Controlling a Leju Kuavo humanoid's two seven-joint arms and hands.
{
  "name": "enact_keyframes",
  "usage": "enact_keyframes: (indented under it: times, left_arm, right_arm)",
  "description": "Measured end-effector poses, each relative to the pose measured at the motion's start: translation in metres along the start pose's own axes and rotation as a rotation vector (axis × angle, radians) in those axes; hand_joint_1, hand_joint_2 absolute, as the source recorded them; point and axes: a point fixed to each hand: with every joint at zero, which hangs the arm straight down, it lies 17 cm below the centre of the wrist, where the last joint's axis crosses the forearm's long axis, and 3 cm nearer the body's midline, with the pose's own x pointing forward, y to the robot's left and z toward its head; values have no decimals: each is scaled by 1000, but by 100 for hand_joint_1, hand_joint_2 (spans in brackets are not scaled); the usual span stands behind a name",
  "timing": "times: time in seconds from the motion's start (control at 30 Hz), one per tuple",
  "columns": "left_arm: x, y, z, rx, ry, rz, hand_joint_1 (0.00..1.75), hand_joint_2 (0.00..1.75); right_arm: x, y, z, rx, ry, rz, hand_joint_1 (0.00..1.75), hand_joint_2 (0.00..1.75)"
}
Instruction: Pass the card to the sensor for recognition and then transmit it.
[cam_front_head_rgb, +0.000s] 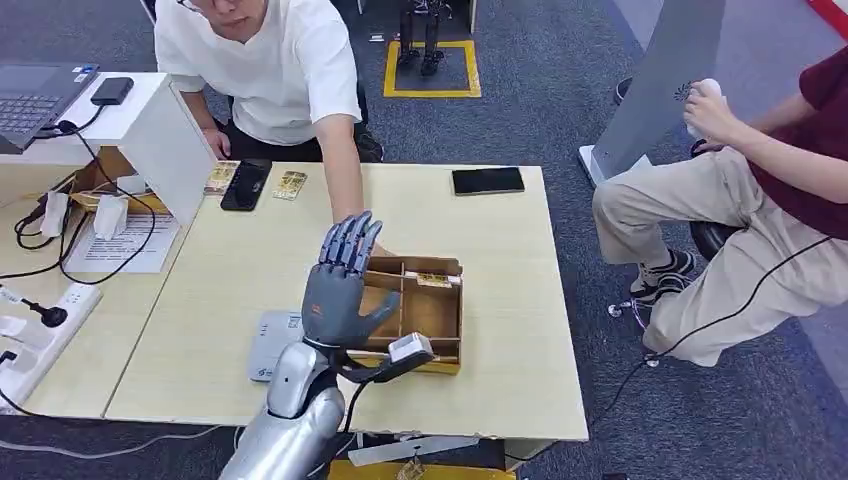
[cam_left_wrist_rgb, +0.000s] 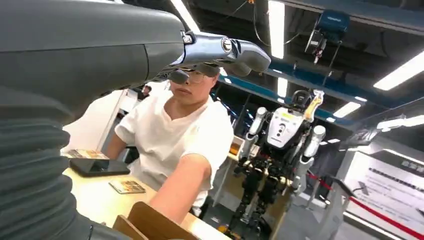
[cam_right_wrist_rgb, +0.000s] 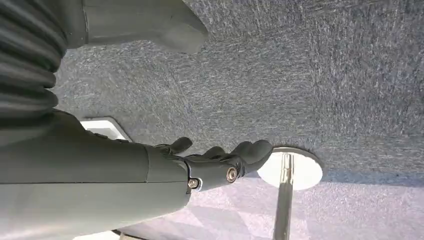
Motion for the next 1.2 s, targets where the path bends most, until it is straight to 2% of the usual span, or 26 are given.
enact_keyframes:
  times: [0.27, 0.53, 0.83, 1.03, 1.13, 1.2]
  left_arm:
    - [18, -9, 6, -16, -56, 64, 0, 175]
    - [36, -38, 20, -98, -85, 88, 0, 175]
    - [26, -75, 35, -238, -42, 18, 0, 175]
    - [24, -78, 35, -249, -38, 11, 0, 175]
    - [15, -94, 37, -332, -17, -36, 0, 175]
    - [15, -96, 36, -338, -22, -39, 0, 175]
  right_arm:
    - [5, 0, -2, 4, -14, 14, 0, 175]
    - [11, 2, -2, 12, -36, 25, 0, 175]
    - [14, 5, -2, 20, -37, 29, 0, 175]
    - [14, 5, -2, 20, -37, 29, 0, 175]
    - [13, 6, -2, 24, -27, 24, 0, 175]
    - [13, 6, -2, 24, -27, 26, 0, 175]
